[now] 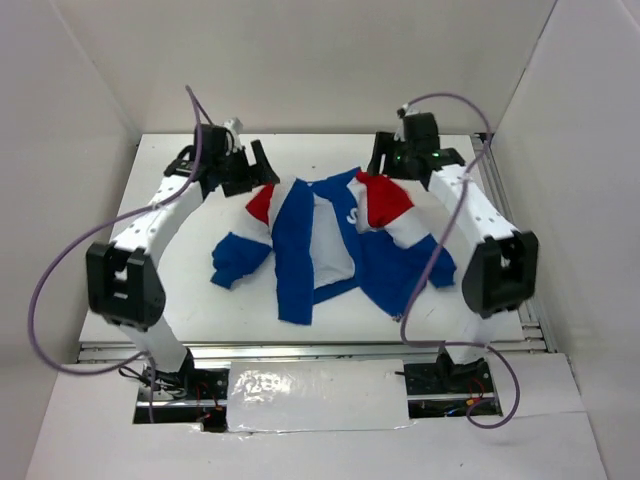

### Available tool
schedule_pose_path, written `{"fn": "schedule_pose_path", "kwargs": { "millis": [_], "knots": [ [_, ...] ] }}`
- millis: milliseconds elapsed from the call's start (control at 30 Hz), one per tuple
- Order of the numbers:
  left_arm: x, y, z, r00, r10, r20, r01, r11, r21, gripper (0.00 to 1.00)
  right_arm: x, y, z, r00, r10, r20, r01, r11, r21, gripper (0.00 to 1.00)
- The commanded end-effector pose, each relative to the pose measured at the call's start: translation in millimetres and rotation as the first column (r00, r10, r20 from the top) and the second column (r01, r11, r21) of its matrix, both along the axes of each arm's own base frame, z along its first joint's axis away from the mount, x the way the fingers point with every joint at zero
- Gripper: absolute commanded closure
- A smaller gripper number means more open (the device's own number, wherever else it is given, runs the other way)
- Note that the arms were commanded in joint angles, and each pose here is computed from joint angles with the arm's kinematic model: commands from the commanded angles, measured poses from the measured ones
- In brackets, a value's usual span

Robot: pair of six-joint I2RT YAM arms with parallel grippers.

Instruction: Zip up the jacket

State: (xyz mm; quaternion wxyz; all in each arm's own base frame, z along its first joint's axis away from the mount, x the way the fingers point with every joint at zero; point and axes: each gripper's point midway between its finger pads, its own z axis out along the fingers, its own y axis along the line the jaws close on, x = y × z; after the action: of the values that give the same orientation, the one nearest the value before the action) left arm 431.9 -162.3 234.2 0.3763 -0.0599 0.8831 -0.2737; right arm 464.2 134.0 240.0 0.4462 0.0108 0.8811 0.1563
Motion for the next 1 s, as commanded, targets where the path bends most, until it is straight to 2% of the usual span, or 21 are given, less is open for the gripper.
{"fn": "schedule_pose_path", "kwargs": {
  "millis": [0,33,100,133,200,300,333,367,400,467,500,600,667,833,867,900,967],
  "knots": [
    [8.6,-12.7,2.1,0.999,-0.036,-0.011,0.035,0.999,-0.040,0.01,6.9,-6.2,-0.3,0.999,-0.044,-0.020,0.044,0.999,0.006,0.21],
    [12.1,-13.1,-2.5,0.999,-0.032,-0.024,0.031,0.999,-0.029,0.01,8.8,-8.5,-4.3,0.998,-0.060,-0.028,0.060,0.998,0.003,0.20],
    [8.1,-19.5,-5.2,0.998,-0.056,-0.023,0.055,0.998,-0.026,0.01,3.8,-7.7,0.7,0.998,-0.056,0.000,0.056,0.998,0.022,0.07],
    [7.8,-20.3,-2.0,0.998,-0.062,-0.005,0.062,0.998,-0.030,0.01,-4.3,-7.3,-12.3,0.998,-0.055,-0.026,0.055,0.998,0.017,0.06],
    [-5.8,-23.5,-4.0,0.996,-0.086,-0.014,0.085,0.995,-0.051,0.01,-15.0,-12.3,-11.5,0.996,-0.087,-0.024,0.088,0.996,0.024,0.05],
    [-37.2,-30.1,-22.4,0.991,-0.114,-0.063,0.110,0.992,-0.067,0.01,-42.9,-18.0,-38.8,0.986,-0.142,-0.085,0.143,0.990,0.012,0.05],
    [-44.9,-32.4,-29.4,0.990,-0.112,-0.082,0.107,0.992,-0.067,0.01,-59.0,-23.1,-65.7,0.977,-0.162,-0.141,0.163,0.987,-0.010,0.04],
    [-58.9,-43.7,-35.8,0.985,-0.143,-0.095,0.137,0.989,-0.064,0.01,-68.6,-23.5,-65.3,0.974,-0.179,-0.136,0.181,0.983,0.005,0.04],
    [-76.9,-45.1,-51.2,0.980,-0.129,-0.150,0.120,0.990,-0.068,0.01,-88.0,-23.9,-92.0,0.963,-0.185,-0.194,0.186,0.983,-0.013,0.04],
    [-105.8,-56.4,-64.5,0.967,-0.161,-0.199,0.149,0.986,-0.074,0.01,-107.0,-24.3,-103.4,0.947,-0.233,-0.222,0.241,0.971,0.007,0.04],
    [-126.8,-55.2,-89.3,0.949,-0.162,-0.269,0.149,0.986,-0.068,0.01,-116.7,-24.2,-113.8,0.937,-0.246,-0.249,0.255,0.967,0.004,0.04],
    [-165.9,-51.6,-117.8,0.914,-0.136,-0.383,0.112,0.990,-0.085,0.01,-161.6,-30.0,-155.6,0.897,-0.259,-0.358,0.277,0.961,-0.001,0.05],
    [-178.6,-52.3,-126.4,0.910,-0.144,-0.389,0.109,0.988,-0.110,0.01,-173.2,-27.0,-160.1,0.899,-0.240,-0.366,0.272,0.962,0.036,0.07],
    [-179.7,-58.4,-147.2,0.893,-0.136,-0.430,0.111,0.990,-0.083,0.01,-194.2,-26.2,-192.9,0.870,-0.213,-0.445,0.241,0.971,0.007,0.06],
    [-174.4,-60.4,-157.3,0.886,-0.126,-0.446,0.112,0.992,-0.057,0.02,-193.9,-25.0,-195.0,0.868,-0.213,-0.449,0.241,0.970,0.007,0.06],
    [-173.0,-62.5,-162.7,0.881,-0.133,-0.454,0.125,0.991,-0.048,0.11,-195.5,-19.6,-197.1,0.867,-0.189,-0.461,0.225,0.974,0.022,0.07],
    [-168.2,-69.7,-173.0,0.860,-0.154,-0.486,0.145,0.988,-0.057,0.23,-192.2,-13.4,-200.5,0.868,-0.167,-0.467,0.210,0.977,0.041,0.09]
  ]
}}
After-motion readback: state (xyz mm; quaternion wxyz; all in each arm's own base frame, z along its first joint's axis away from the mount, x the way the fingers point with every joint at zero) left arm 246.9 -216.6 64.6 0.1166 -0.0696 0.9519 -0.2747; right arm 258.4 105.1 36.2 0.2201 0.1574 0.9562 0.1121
